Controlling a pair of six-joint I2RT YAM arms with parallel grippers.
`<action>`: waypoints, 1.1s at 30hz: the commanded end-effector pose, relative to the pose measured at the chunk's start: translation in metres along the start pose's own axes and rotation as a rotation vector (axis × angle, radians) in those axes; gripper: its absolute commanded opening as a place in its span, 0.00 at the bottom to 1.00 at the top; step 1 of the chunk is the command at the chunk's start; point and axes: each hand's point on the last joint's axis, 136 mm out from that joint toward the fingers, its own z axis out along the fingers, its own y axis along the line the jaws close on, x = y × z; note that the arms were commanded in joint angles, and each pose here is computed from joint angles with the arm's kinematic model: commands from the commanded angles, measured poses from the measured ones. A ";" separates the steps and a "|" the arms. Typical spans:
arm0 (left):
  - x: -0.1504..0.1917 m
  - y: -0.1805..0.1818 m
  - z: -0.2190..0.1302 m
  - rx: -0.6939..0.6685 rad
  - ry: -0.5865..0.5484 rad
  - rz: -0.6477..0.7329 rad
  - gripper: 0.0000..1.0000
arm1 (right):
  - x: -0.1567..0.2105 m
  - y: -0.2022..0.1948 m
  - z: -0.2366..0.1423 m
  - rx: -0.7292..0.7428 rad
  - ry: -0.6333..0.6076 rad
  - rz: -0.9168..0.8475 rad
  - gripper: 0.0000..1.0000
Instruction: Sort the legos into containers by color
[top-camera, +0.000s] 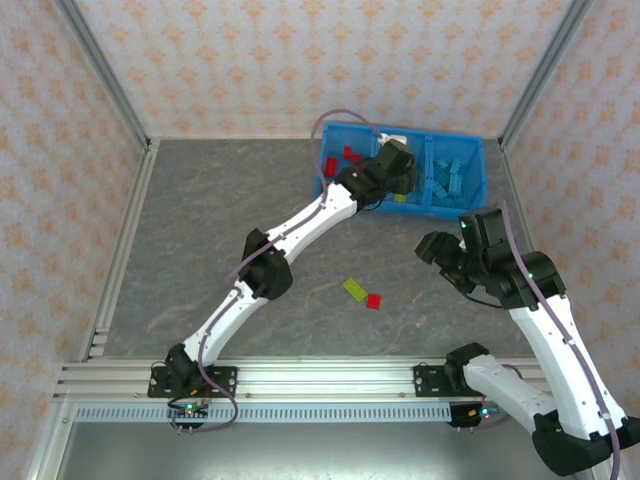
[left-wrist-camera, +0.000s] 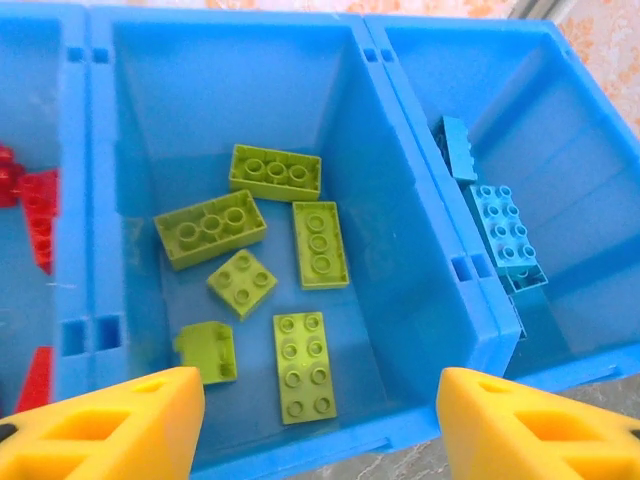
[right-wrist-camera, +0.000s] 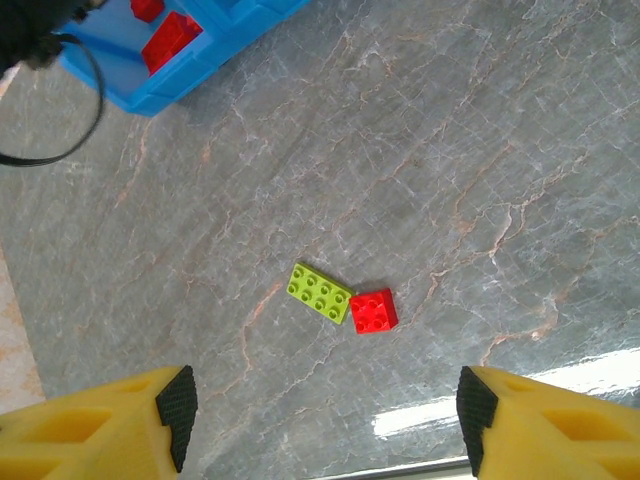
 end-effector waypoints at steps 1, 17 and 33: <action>-0.086 -0.011 -0.108 0.036 -0.167 -0.038 0.64 | 0.008 -0.004 0.007 0.006 0.040 -0.065 0.72; -0.002 0.084 -0.360 0.001 -0.162 0.217 0.66 | 0.058 0.043 0.092 -0.015 0.257 -0.572 0.77; 0.145 0.103 -0.370 0.117 0.219 0.399 0.88 | 0.095 0.028 0.228 0.279 0.480 -0.924 0.74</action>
